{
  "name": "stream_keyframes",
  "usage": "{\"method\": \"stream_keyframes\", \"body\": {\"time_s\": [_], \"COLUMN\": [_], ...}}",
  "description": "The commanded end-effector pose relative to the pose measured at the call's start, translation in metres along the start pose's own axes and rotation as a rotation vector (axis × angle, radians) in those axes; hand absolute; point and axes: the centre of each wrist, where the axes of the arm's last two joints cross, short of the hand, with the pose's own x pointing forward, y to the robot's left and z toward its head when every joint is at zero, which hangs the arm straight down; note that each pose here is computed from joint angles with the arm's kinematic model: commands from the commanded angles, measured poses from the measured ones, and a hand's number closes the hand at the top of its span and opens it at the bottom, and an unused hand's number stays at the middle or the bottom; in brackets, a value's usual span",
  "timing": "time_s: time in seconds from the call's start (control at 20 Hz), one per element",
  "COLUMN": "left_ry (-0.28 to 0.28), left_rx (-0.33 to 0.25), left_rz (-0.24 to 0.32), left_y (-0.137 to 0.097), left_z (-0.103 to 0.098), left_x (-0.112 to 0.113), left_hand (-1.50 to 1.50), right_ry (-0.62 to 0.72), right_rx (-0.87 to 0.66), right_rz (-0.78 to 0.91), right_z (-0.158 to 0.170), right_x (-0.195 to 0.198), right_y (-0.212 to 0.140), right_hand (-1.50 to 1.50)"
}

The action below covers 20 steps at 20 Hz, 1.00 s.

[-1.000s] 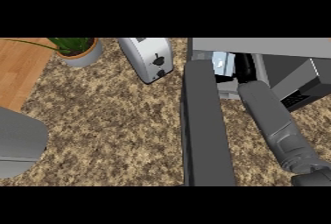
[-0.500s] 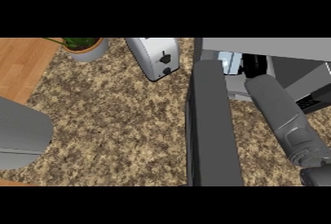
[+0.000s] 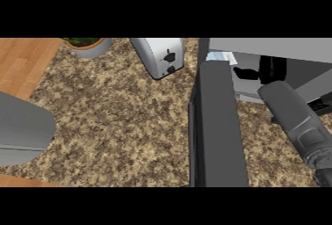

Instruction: Pick up the milk, place it into the microwave and close the microwave

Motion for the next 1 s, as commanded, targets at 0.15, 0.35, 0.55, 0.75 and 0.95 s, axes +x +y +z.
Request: {"method": "stream_keyframes", "body": {"time_s": [0.15,0.35,0.55,0.75,0.95], "left_ry": [0.011,0.044,0.032,0.02,0.039], "left_rx": [-0.011,-0.066,-0.097,-0.161,-0.212], "left_rz": [-0.014,-0.013,-0.009,0.031,0.047], "left_y": [-0.002,-0.001,-0.005,-0.012,-0.019], "left_z": [-0.006,-0.014,-0.013,-0.02,-0.028], "left_x": [-0.008,-0.017,-0.012,-0.021,-0.023], "left_hand": [-1.5,-1.5,-1.5,-1.5,-1.5], "right_ry": [-0.114,-0.17,-0.177,-0.168,-0.157], "right_rx": [0.044,0.065,0.123,0.164,0.2], "right_rz": [-0.034,-0.097,-0.165,-0.29,-0.431], "right_z": [-0.005,-0.01,-0.005,-0.001,-0.013], "right_x": [0.014,0.03,0.036,0.036,0.051], "right_y": [0.003,0.007,0.014,0.017,0.015], "right_hand": [-1.5,-1.5,-1.5,-1.5,-1.5]}}
